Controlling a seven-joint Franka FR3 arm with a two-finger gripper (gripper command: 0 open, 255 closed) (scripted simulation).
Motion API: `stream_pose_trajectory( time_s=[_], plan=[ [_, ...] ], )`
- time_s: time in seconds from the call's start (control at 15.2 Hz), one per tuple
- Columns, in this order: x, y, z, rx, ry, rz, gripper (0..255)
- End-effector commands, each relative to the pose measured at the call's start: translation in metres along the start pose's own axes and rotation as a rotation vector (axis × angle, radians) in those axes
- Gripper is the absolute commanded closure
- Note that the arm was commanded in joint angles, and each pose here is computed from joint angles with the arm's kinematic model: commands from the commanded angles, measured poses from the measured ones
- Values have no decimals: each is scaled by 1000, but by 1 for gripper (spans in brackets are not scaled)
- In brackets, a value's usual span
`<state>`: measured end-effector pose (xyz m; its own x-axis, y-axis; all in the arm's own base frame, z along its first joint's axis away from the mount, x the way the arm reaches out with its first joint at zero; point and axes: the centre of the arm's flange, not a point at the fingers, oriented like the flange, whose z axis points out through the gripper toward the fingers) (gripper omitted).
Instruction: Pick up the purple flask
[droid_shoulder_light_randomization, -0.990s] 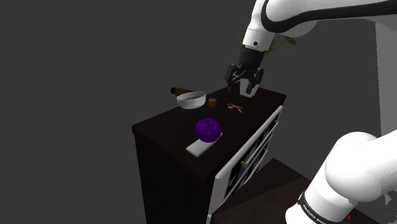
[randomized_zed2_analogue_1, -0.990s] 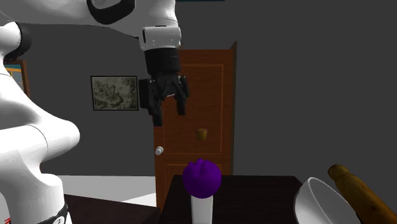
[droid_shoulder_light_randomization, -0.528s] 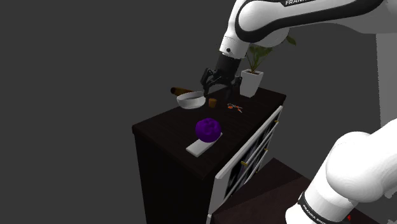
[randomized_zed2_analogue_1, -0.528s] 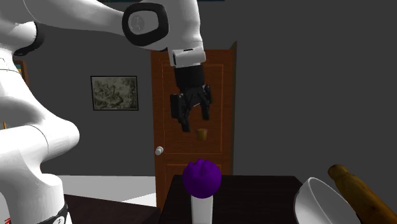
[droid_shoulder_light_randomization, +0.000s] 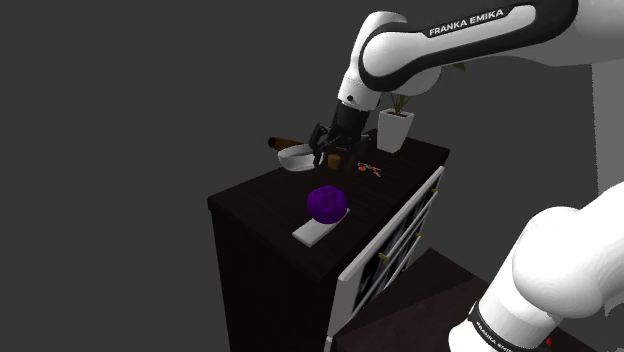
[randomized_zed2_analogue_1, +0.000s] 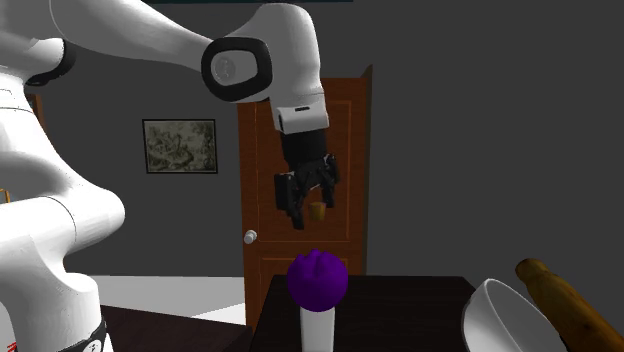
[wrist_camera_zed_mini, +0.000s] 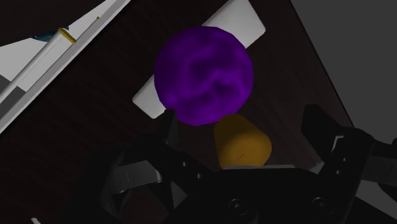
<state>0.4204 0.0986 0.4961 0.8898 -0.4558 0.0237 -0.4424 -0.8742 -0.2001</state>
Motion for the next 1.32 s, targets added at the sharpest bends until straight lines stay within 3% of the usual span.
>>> stream_pose_trajectory(
  time_s=[0.0,0.07,0.66,1.25],
  plan=[
    [0,1,4,0,0,0,0],
    [-1,1,4,0,0,0,255],
    [0,1,4,0,0,0,255],
    [1,-8,-43,0,0,0,255]
  ],
)
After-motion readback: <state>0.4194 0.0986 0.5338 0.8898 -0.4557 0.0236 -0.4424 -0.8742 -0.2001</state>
